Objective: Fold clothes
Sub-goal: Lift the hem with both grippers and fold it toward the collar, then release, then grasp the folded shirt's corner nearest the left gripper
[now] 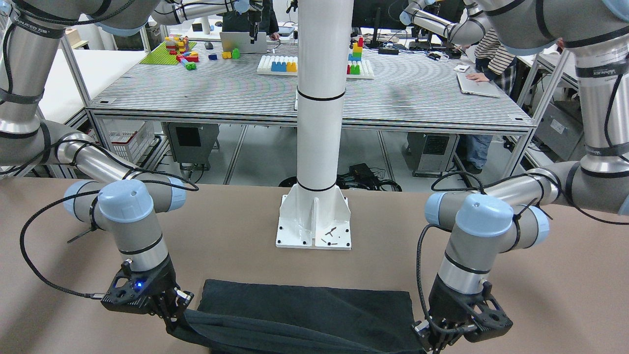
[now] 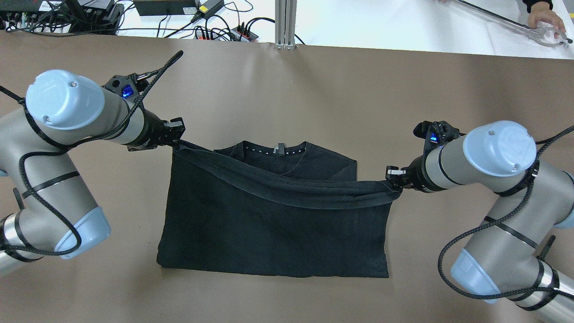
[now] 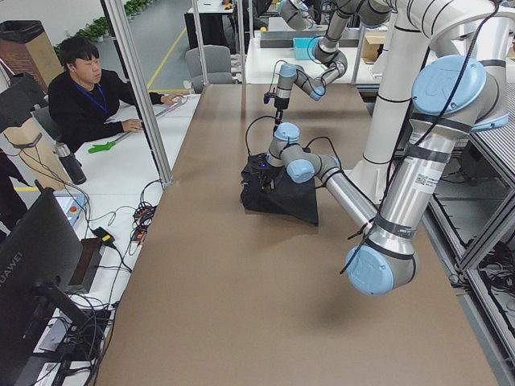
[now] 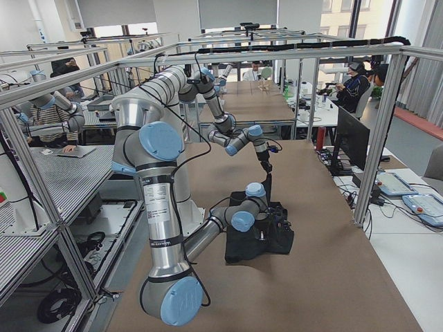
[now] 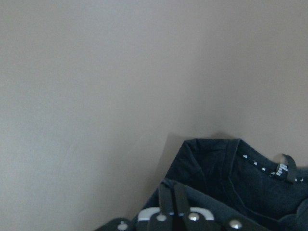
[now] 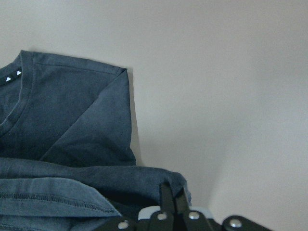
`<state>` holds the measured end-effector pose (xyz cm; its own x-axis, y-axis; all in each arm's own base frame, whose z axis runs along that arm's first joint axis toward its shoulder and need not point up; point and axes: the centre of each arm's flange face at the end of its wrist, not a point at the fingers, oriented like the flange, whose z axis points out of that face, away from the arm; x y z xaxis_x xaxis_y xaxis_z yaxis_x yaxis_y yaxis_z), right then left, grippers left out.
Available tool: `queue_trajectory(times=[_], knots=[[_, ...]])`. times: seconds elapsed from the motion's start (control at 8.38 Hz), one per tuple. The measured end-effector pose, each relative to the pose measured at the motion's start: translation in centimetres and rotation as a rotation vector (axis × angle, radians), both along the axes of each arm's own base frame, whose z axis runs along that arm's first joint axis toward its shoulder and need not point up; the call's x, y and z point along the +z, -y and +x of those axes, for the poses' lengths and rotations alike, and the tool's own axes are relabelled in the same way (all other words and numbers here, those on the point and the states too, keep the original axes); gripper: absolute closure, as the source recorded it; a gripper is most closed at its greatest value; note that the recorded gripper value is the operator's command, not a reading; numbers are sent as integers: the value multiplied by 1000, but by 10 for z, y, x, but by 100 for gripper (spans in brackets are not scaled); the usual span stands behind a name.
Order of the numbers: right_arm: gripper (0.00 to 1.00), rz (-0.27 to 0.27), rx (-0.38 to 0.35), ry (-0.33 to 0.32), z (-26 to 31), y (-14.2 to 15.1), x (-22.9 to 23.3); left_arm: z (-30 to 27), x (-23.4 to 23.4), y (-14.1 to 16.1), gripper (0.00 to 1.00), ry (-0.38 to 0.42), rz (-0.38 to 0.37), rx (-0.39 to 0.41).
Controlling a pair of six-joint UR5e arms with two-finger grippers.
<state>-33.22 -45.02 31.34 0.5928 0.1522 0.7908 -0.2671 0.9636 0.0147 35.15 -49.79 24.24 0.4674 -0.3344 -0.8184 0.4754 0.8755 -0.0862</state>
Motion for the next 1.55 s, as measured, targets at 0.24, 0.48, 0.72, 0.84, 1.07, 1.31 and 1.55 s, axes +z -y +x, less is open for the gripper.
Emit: queue_trajectory(times=[0.24, 0.48, 0.72, 0.84, 1.07, 1.31, 1.55], knots=[[100, 7, 3, -41, -16, 23, 13, 20, 10, 33, 100, 49, -16, -11], [62, -5, 5, -82, -32, 40, 29, 38, 20, 54, 100, 84, -32, -18], [35, 3, -1, -108, -39, 50, 40, 46, 26, 60, 100, 88, -32, -19], [9, 7, -1, -116, -41, 52, 43, 48, 29, 62, 68, 88, -29, -19], [6, 32, -14, -117, -41, 55, 40, 45, 28, 64, 6, 95, 6, 1], [6, 83, -32, -115, -29, 65, 30, 24, 21, 69, 6, 118, 99, 62], [6, 125, -62, -118, -20, 69, 26, 0, 13, 65, 6, 62, 118, 146]])
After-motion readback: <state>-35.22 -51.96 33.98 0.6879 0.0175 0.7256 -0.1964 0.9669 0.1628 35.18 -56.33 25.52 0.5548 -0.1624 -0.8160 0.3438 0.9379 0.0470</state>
